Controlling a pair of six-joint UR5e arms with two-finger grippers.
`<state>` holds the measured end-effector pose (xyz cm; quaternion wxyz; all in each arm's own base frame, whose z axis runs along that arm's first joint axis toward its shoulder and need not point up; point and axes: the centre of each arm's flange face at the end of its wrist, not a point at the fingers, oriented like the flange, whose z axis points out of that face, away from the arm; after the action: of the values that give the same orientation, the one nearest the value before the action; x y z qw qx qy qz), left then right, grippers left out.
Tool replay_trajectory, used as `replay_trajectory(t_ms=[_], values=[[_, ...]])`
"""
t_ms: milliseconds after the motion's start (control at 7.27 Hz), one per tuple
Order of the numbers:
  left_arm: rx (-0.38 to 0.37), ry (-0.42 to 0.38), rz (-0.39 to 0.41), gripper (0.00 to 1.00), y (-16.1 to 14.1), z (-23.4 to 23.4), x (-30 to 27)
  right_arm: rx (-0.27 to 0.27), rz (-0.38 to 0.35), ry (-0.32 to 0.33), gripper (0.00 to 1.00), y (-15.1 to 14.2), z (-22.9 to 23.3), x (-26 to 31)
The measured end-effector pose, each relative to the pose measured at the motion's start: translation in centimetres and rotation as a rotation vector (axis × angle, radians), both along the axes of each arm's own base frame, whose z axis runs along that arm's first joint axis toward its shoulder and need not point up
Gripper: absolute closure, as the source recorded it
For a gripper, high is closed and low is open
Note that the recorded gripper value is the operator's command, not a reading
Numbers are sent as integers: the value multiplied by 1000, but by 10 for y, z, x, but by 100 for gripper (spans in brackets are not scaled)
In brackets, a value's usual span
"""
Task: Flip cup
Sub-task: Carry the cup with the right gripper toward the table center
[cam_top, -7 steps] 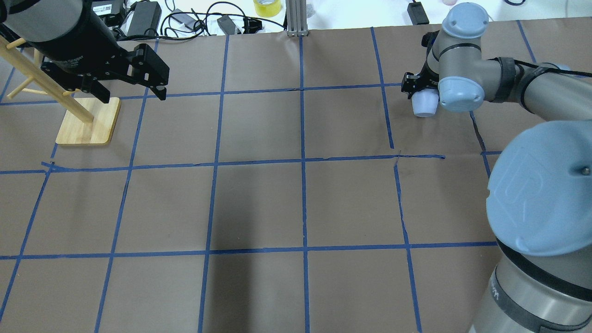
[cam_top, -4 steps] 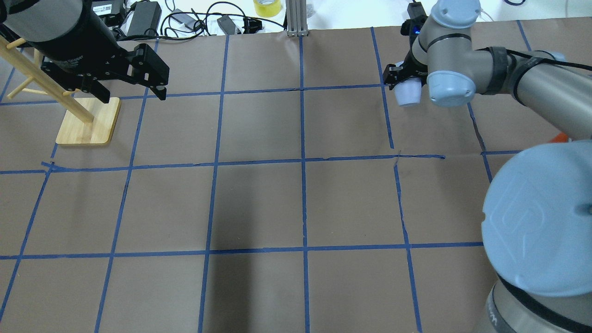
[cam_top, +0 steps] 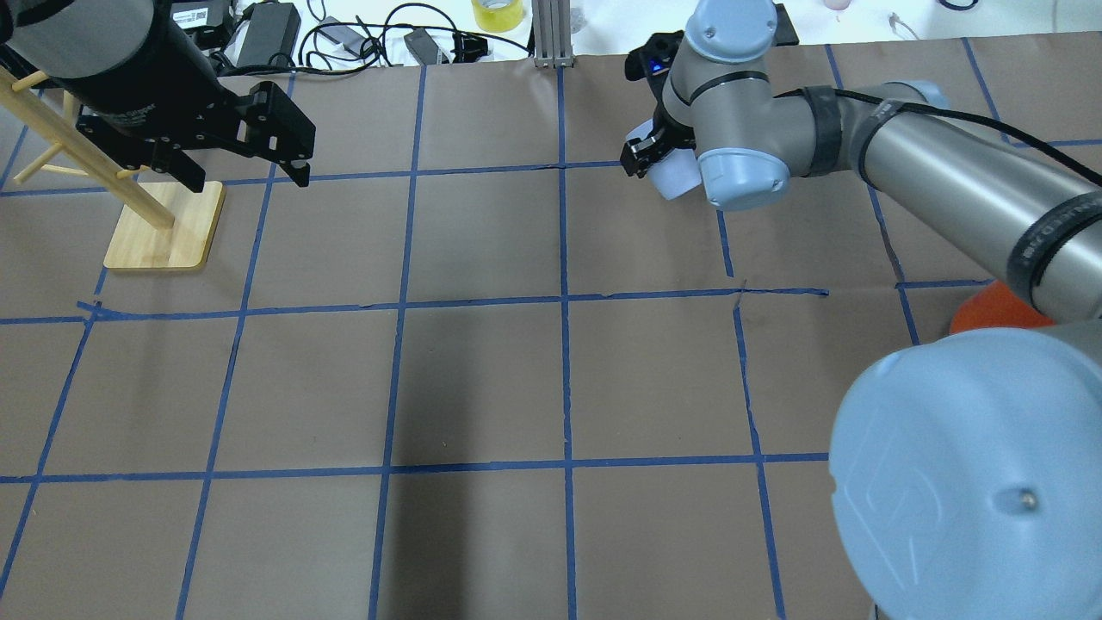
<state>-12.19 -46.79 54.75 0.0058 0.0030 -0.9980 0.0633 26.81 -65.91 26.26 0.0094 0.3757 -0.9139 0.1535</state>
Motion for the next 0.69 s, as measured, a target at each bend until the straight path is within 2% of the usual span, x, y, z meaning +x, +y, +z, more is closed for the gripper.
replay_trajectory(t_ms=[275,413,550,688], values=[[-1,0,0,0,0,0,0,-5,225,25,80,22,-14,73],[-1,0,0,0,0,1,0,-7,315,31,75,28,-21,97],[-2,0,0,0,0,1,0,-5,382,36,75,34,-30,120],[-2,0,0,0,0,1,0,1,430,40,68,44,-37,141]])
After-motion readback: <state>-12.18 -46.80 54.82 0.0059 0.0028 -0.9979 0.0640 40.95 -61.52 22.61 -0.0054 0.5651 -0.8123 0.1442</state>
